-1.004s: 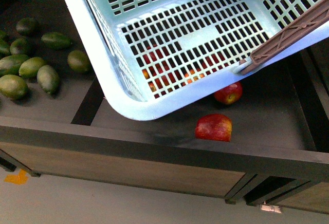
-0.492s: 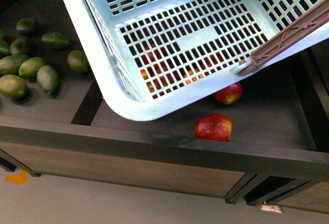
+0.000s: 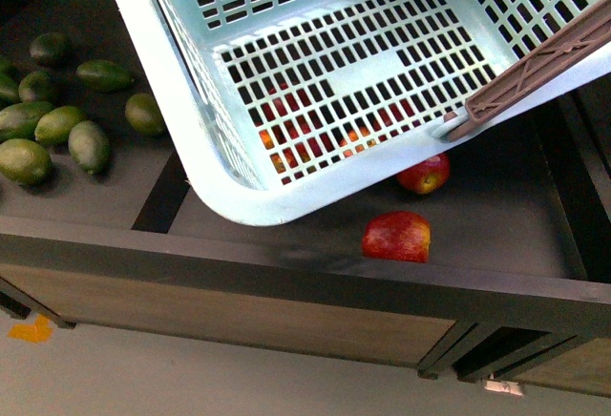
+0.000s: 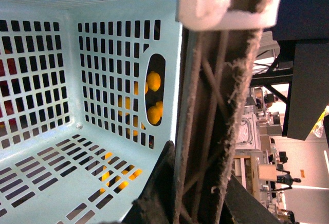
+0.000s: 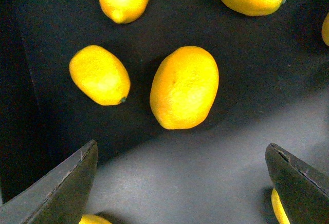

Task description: Pick lemon and mango into basket

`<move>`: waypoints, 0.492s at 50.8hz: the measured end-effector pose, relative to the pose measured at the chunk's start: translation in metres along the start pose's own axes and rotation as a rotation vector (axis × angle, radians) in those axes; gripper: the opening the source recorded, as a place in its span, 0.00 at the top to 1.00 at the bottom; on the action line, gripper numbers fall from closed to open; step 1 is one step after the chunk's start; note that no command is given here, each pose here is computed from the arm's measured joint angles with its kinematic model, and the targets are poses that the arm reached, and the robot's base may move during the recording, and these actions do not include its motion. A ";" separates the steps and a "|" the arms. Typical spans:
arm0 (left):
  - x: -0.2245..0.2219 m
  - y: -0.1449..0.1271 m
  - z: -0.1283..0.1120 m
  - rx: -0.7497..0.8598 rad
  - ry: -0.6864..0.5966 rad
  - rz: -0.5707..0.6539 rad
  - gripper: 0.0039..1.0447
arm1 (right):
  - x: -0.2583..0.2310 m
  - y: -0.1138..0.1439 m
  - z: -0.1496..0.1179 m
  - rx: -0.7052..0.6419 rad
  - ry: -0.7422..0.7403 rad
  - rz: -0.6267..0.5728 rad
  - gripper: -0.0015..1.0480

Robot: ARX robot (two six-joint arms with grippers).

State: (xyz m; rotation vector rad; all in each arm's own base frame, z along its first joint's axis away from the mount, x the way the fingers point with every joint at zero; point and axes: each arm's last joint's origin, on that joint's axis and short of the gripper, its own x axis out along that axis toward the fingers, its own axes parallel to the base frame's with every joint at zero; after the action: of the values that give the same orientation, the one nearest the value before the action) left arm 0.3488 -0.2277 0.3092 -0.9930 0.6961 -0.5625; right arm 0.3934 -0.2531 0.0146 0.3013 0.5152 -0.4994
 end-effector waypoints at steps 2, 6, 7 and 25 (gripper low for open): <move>0.000 0.000 0.000 0.000 0.000 0.000 0.94 | 0.005 -0.002 -0.001 0.006 0.007 -0.003 0.08; 0.000 0.000 0.000 0.000 -0.001 0.001 0.94 | 0.013 -0.004 -0.003 0.020 0.016 -0.010 0.08; 0.000 0.000 0.000 0.000 -0.001 0.001 0.94 | 0.017 -0.005 -0.004 0.027 0.019 -0.011 0.08; 0.000 0.000 0.000 0.000 -0.001 0.001 0.94 | 0.049 -0.009 -0.004 0.088 0.036 -0.035 0.08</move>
State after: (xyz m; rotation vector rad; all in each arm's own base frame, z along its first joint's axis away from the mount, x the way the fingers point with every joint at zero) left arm 0.3488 -0.2276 0.3092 -0.9927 0.6952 -0.5616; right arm 0.4243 -0.2776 -0.0169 0.3866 0.5352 -0.5522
